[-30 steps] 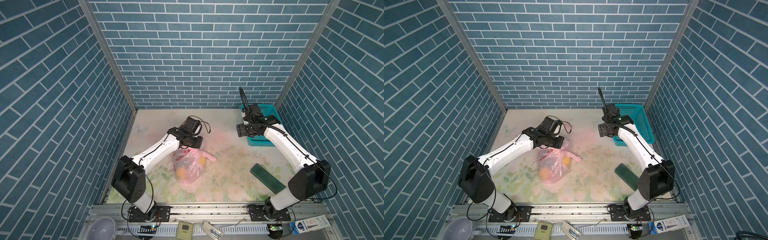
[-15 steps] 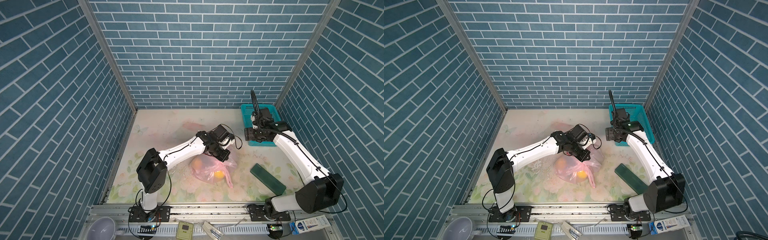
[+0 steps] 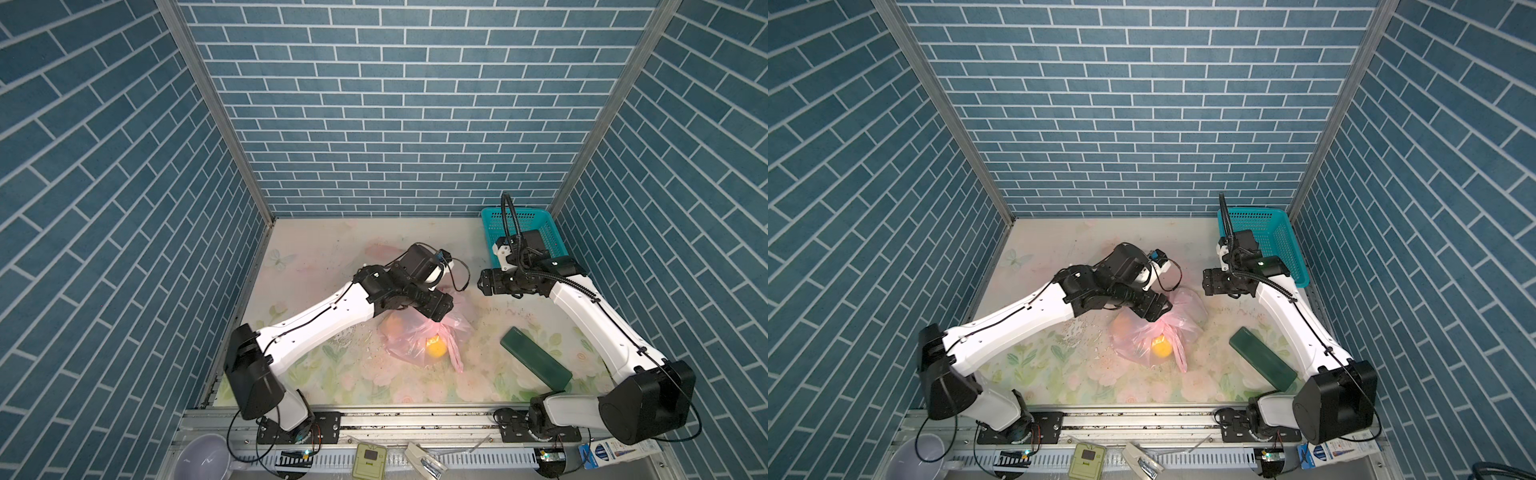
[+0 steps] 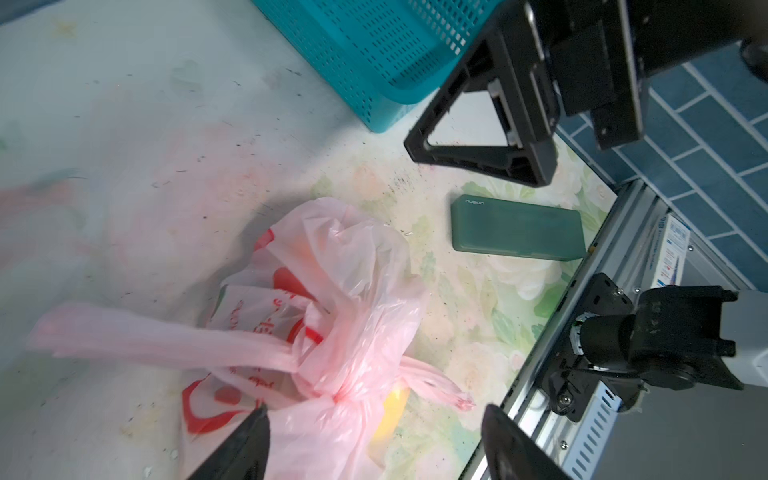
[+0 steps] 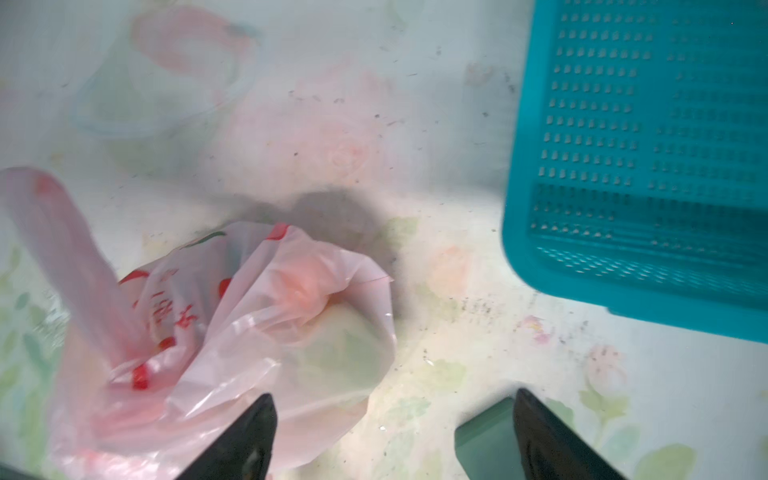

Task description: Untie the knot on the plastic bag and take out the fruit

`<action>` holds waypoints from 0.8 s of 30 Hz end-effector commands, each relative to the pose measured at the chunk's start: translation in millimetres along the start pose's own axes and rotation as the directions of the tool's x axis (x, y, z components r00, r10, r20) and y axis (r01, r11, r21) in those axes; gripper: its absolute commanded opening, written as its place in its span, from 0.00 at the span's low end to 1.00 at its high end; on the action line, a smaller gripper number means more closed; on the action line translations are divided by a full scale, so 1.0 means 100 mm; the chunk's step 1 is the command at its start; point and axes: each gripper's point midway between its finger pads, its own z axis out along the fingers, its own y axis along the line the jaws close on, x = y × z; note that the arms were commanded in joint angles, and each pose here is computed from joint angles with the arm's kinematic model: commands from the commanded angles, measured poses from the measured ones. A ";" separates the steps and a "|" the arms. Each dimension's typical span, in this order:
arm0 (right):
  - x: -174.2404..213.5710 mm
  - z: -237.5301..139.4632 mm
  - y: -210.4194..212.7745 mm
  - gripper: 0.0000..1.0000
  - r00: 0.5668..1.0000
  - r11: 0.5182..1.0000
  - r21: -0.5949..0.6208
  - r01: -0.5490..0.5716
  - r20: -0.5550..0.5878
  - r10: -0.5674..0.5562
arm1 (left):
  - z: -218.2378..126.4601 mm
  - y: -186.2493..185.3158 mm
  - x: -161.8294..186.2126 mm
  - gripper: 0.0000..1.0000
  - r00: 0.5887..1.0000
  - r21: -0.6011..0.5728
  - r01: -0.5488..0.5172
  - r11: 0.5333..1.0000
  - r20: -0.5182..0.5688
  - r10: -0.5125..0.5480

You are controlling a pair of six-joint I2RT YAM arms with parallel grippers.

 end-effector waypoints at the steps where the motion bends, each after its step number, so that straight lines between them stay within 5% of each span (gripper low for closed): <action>1: 0.11 -0.03 0.40 0.98 0.998 0.967 -0.246 0.066 0.016 -0.063 | 0.11 0.21 0.38 0.79 0.998 -0.104 0.011 0.995 -0.063 -0.017; 11: 0.33 -0.09 0.90 0.99 0.971 0.874 -0.428 0.231 0.047 -0.234 | 0.31 0.25 0.54 0.77 1.000 -0.167 0.006 0.986 0.018 -0.003; 24: 0.38 0.01 0.90 0.98 0.959 0.882 -0.384 0.275 0.042 -0.281 | 0.59 0.25 0.62 0.58 1.000 -0.157 0.006 0.988 0.016 -0.004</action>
